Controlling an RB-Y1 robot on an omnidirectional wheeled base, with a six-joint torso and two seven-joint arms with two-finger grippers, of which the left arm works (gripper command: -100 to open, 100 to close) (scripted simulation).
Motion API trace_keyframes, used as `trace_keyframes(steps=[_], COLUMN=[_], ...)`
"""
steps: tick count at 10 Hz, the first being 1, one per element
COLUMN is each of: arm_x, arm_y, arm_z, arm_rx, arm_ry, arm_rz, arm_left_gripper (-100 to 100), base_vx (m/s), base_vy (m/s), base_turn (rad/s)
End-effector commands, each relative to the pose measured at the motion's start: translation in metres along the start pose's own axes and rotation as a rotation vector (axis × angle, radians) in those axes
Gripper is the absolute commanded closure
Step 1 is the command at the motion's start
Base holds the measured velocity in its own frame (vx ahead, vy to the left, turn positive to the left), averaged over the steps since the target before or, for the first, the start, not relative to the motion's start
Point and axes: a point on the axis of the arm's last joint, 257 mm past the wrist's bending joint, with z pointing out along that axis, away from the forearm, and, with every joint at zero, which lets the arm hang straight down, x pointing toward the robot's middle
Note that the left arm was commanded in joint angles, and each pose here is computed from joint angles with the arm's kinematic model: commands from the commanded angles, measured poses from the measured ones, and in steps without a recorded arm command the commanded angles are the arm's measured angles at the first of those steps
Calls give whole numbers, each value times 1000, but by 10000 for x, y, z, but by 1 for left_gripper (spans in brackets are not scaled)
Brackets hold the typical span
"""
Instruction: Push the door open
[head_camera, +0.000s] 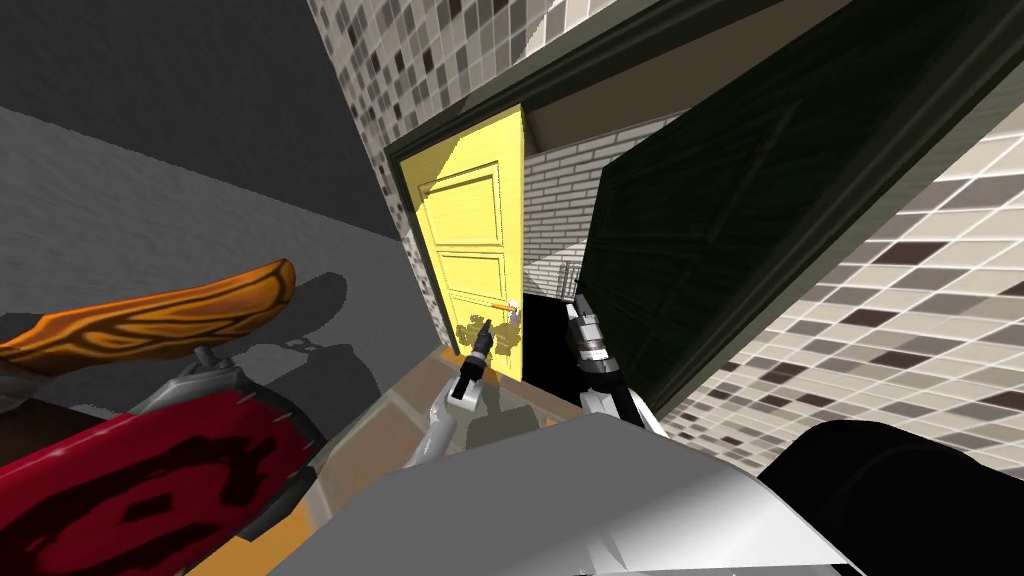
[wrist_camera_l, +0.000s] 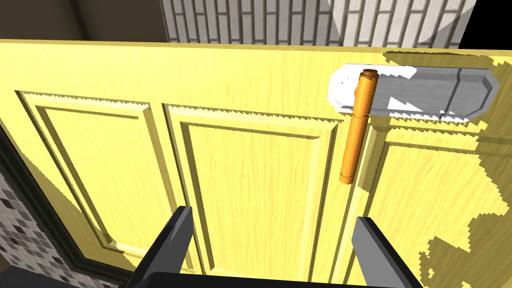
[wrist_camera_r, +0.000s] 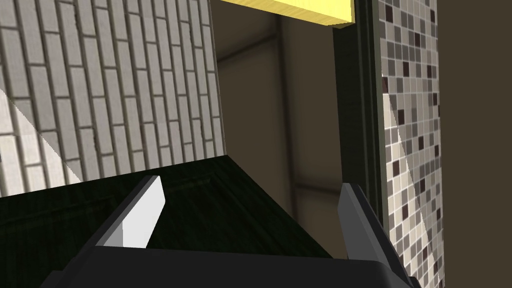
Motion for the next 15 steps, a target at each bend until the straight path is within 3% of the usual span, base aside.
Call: trace_keyframes(steps=[1,10,15], arm_x=[60,442,642], arm_y=[104,606,781], arm_z=[51,192,230], arm_rx=[-26,-161,-215], arm_ry=[14,86,118], arm_rz=[-4,-21,-29], arm_left_gripper=[-100,-100,-100], base_vx=[99,88,92], base_vy=[57,54,47], base_turn=[-30,-26,-21])
